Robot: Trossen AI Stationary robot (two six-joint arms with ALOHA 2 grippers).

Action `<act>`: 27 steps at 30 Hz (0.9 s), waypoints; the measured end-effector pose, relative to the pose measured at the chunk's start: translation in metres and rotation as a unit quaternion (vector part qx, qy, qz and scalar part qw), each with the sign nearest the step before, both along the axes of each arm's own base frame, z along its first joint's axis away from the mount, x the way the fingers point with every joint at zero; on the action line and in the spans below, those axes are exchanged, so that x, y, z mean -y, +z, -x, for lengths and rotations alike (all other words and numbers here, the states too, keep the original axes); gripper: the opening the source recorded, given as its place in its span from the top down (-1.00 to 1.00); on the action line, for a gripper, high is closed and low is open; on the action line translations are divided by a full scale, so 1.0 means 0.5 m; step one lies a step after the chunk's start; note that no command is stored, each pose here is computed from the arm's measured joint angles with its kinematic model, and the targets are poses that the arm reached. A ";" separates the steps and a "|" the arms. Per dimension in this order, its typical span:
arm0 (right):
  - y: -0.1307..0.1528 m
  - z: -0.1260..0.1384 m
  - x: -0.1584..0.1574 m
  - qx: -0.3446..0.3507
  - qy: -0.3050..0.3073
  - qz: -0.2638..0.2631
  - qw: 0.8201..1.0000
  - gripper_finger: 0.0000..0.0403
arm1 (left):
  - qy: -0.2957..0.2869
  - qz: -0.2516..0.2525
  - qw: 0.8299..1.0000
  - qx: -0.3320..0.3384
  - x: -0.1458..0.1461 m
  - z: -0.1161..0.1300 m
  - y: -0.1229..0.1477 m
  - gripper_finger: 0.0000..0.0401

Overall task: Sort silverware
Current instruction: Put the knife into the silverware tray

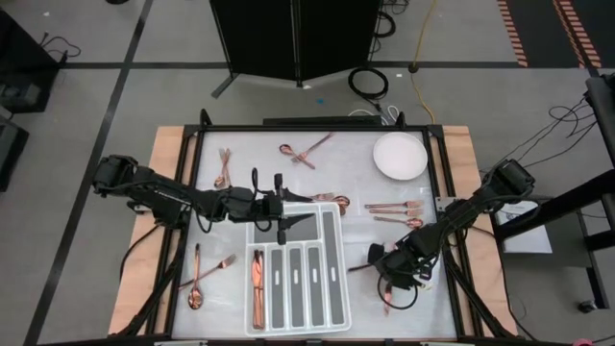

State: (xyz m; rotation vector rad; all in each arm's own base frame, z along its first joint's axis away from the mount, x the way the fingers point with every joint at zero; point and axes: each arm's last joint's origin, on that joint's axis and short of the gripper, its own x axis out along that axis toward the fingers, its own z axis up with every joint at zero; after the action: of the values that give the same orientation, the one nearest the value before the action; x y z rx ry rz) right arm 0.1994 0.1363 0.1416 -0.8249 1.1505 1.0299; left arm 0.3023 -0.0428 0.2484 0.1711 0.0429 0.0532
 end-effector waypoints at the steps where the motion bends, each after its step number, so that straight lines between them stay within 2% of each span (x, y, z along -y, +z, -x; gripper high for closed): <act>1: 0.001 -0.001 0.000 0.000 -0.008 -0.001 1.000 0.93 | 0.000 0.000 1.000 0.000 0.000 0.000 0.000 0.08; 5: 0.012 -0.005 -0.003 0.002 -0.027 -0.005 1.000 0.92 | 0.000 0.000 1.000 0.000 0.000 0.000 0.000 0.08; 11: 0.062 -0.021 -0.014 0.041 -0.031 -0.032 0.998 0.92 | 0.000 0.000 1.000 0.000 0.000 0.000 0.000 0.08; 19: 0.175 -0.021 0.012 0.074 -0.111 -0.047 0.990 0.92 | 0.000 0.000 1.000 -0.001 0.000 0.000 0.000 0.08; 22: 0.219 -0.015 0.033 0.104 -0.168 -0.084 0.977 0.92 | -0.009 0.000 1.000 0.000 0.002 -0.005 -0.005 0.08; 27: 0.277 -0.026 0.072 0.176 -0.275 -0.173 0.929 0.92 | -0.052 -0.019 0.998 0.011 0.006 -0.018 -0.019 0.08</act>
State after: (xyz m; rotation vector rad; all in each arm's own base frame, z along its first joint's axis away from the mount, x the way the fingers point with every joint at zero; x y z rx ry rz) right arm 0.2124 0.1002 0.2801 -0.3478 0.7885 0.5588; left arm 0.3115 -0.0461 0.2389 0.2102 0.0110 -0.0480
